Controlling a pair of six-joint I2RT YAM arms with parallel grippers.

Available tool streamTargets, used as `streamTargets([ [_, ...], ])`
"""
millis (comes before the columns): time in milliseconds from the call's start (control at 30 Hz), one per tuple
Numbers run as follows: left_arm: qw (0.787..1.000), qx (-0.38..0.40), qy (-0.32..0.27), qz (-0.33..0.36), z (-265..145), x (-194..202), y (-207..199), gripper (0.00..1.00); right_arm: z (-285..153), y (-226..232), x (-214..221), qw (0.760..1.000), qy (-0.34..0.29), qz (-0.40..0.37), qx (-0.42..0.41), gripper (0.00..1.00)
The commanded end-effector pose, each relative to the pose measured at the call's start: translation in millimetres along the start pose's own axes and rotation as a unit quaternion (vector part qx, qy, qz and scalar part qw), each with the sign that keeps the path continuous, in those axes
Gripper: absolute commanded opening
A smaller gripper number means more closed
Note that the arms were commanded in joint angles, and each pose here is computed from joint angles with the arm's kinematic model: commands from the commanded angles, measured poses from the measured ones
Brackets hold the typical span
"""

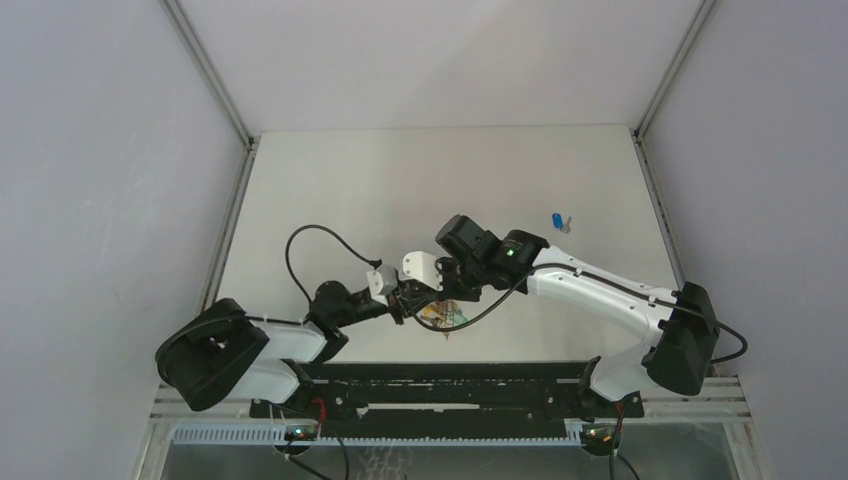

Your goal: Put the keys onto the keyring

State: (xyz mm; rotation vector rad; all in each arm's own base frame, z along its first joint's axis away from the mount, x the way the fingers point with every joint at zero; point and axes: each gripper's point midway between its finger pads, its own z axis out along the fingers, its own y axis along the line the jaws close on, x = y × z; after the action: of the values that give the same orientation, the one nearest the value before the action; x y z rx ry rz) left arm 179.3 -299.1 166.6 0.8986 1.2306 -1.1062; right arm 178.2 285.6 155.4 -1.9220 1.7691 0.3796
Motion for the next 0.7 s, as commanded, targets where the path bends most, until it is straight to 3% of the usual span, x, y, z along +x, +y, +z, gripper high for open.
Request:
streamTargets([
  [0, 0.999, 0.016, -0.035, 0.034, 12, -22, -1, 0.22, -8, -8, -23, 0.999, -0.037, -0.016, 0.013, 0.0],
  [667, 0.999, 0.033, -0.021, 0.029, 16, -12, -6, 0.18, -11, -9, -29, 0.998, -0.052, -0.021, 0.016, 0.0],
])
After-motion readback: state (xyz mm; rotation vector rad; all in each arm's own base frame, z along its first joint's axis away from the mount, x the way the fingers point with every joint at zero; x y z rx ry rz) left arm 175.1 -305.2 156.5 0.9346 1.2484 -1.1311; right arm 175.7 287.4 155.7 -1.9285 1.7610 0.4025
